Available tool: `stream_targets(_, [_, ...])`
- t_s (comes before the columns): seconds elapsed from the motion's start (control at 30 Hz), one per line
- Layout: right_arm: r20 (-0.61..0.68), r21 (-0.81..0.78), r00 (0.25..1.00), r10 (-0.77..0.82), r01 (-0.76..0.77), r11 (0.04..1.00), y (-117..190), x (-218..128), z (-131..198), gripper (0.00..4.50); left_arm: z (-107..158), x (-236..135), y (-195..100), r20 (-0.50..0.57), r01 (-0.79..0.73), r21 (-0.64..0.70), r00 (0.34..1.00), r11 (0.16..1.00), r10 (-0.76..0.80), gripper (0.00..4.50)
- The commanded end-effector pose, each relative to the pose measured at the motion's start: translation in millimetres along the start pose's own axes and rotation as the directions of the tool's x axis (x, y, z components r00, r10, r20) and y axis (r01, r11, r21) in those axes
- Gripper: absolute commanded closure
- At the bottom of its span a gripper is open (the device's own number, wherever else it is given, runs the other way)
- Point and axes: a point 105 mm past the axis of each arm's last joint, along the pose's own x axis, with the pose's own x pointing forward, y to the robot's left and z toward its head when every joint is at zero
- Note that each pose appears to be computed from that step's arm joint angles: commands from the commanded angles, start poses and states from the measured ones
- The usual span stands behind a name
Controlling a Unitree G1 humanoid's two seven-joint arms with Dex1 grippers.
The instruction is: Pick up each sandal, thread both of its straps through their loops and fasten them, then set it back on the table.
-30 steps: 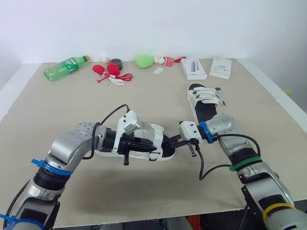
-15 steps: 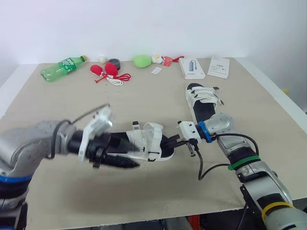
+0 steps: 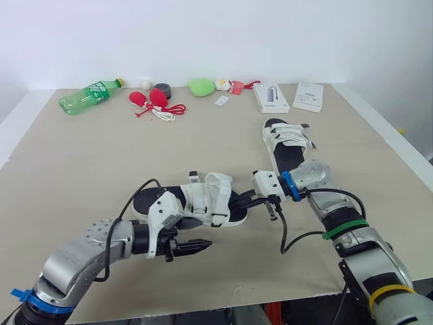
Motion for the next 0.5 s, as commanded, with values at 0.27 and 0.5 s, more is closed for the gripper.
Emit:
stream_targets(0.27, [-0.074, 0.054, 0.996, 0.054, -0.05, 0.997, 14, 3, -19, 4.5, 8, 15, 14, 0.043, -0.042, 0.077, 0.998, 0.996, 0.039, 1.62])
stream_targets(0.5, [-0.075, 0.052, 0.996, 0.053, -0.05, 0.997, 15, 3, -19, 4.5, 3, 23, 13, 0.01, 0.014, 0.084, 1.0, 0.996, -0.015, 1.62])
